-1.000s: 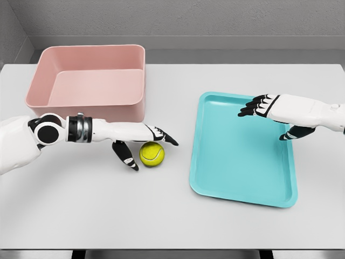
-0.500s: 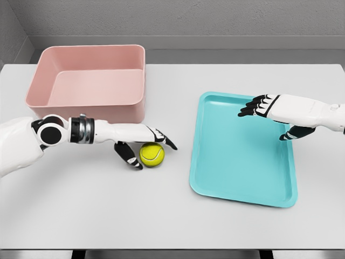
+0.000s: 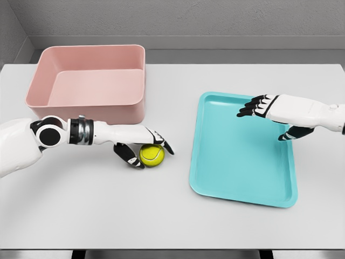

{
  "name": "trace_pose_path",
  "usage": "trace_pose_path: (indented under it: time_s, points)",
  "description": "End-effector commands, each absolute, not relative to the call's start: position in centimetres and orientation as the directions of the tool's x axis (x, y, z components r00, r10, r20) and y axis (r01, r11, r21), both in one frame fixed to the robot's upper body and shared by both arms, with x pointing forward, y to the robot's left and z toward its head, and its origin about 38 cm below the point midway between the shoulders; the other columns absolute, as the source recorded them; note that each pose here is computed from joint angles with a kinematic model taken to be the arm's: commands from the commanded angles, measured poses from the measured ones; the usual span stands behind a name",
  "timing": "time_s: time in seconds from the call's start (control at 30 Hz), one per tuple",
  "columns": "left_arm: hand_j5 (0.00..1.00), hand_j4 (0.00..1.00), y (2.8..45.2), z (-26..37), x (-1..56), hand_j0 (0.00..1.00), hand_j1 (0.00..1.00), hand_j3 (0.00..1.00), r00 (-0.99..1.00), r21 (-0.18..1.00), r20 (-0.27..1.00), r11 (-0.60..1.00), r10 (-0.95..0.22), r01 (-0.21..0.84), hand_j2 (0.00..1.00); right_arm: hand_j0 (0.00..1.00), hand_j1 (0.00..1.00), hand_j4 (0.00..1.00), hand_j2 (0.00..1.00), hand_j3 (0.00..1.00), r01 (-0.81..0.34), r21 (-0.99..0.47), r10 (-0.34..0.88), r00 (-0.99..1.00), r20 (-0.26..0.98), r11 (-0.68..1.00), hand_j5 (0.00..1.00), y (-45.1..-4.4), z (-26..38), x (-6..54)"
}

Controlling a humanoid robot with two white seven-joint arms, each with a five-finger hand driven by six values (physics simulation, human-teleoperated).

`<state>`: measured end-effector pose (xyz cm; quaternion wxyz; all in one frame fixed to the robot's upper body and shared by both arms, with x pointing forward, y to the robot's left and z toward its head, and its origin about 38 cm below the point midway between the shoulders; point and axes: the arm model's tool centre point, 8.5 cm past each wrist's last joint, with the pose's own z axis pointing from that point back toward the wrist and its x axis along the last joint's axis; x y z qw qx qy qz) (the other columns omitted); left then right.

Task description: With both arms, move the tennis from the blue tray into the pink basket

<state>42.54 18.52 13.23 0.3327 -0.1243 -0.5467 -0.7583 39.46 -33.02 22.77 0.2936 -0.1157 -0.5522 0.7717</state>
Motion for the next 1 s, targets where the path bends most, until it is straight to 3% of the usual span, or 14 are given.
trace_pose_path:
  time_s: [0.0,0.37,0.97]
  points:
    - [0.72,0.72,18.4,13.3,42.5,0.72,0.72,0.72,-0.747,0.747,0.554,-0.178,-0.368,0.641,0.72,1.00,1.00,1.00,1.00,1.00,-0.327,-0.921,0.580,-0.800,0.151,-0.211,1.00,-32.9,22.8,39.5]
    - [0.56,0.56,18.4,12.6,42.1,0.56,0.56,0.56,-0.746,0.735,0.555,-0.202,-0.368,0.647,0.56,1.00,1.00,1.00,1.00,1.00,-0.332,-0.920,0.576,-0.802,0.159,-0.209,1.00,-32.6,22.5,39.5]
    - [0.56,0.56,17.9,17.0,43.2,0.56,0.56,0.56,-0.793,0.807,0.515,-0.128,-0.326,0.577,0.56,1.00,1.00,1.00,1.00,1.00,-0.348,-0.912,0.571,-0.803,0.171,-0.216,1.00,-32.2,21.9,39.6]
